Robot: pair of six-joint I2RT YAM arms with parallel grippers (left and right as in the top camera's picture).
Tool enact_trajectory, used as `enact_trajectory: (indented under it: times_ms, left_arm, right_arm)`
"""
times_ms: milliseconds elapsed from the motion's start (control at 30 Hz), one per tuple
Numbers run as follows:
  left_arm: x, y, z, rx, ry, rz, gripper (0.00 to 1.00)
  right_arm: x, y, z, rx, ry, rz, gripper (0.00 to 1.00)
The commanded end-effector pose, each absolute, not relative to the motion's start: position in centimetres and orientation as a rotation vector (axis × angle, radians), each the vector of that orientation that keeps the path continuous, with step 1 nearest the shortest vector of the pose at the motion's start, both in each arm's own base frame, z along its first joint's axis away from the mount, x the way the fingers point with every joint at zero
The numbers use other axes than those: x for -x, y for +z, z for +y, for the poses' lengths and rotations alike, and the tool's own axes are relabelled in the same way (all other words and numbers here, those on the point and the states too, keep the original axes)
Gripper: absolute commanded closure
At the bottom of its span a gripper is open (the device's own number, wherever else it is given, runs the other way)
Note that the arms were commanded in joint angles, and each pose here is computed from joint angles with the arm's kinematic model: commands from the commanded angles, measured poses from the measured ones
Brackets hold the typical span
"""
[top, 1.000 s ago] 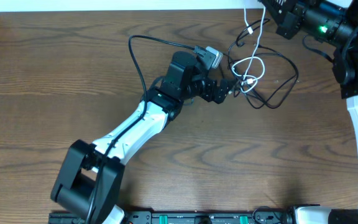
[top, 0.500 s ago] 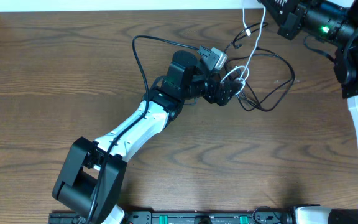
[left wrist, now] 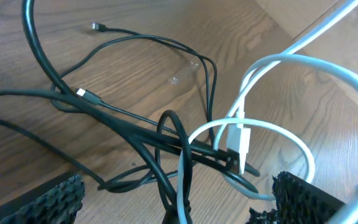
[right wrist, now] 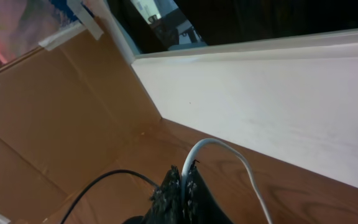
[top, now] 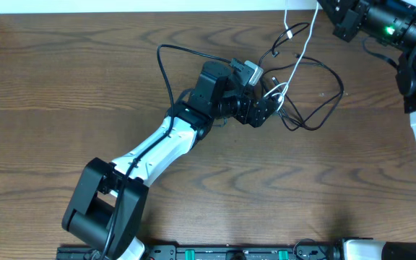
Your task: Untangle cables
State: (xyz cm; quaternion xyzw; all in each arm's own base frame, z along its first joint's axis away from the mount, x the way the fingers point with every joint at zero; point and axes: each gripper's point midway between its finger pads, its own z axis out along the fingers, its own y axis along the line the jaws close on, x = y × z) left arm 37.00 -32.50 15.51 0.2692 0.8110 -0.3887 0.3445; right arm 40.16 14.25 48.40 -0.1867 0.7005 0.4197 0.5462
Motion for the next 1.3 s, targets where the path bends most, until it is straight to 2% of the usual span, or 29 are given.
enact_trajectory:
  times_ms: [0, 300, 633, 967, 1100, 1200, 1267]
  left_arm:
    - [-36.8, 13.8, -32.5, -0.693, -1.026, 2.16, 0.04]
    - [-36.5, 9.9, -32.3, -0.682, -1.022, 2.269, 0.04]
    - [-36.8, 13.2, -34.3, -0.759, -1.142, 2.082, 0.04]
    - [-35.5, 13.1, -35.6, -0.802, -1.16, 2.075, 0.04]
    - [-35.2, 13.1, -36.0, -0.83, -1.142, 2.061, 0.23]
    - [-35.5, 13.0, -36.0, -0.817, -1.118, 2.065, 0.44]
    - [-35.8, 12.8, -35.8, -0.803, -1.093, 2.071, 0.64]
  right_arm:
    - [-39.6, 50.4, 13.5, 0.436, 1.004, 1.61, 0.99]
    - [-39.8, 52.2, 11.4, 0.385, 1.026, 1.559, 0.99]
    - [-39.6, 52.1, 11.6, 0.399, 1.039, 1.562, 0.99]
    - [-39.6, 52.0, 11.6, 0.396, 1.041, 1.567, 0.99]
    - [-39.6, 52.0, 11.6, 0.396, 1.041, 1.567, 0.99]
    - [-39.6, 52.0, 11.6, 0.397, 1.043, 1.567, 0.99]
    - [-39.5, 52.0, 11.6, 0.399, 1.044, 1.567, 0.99]
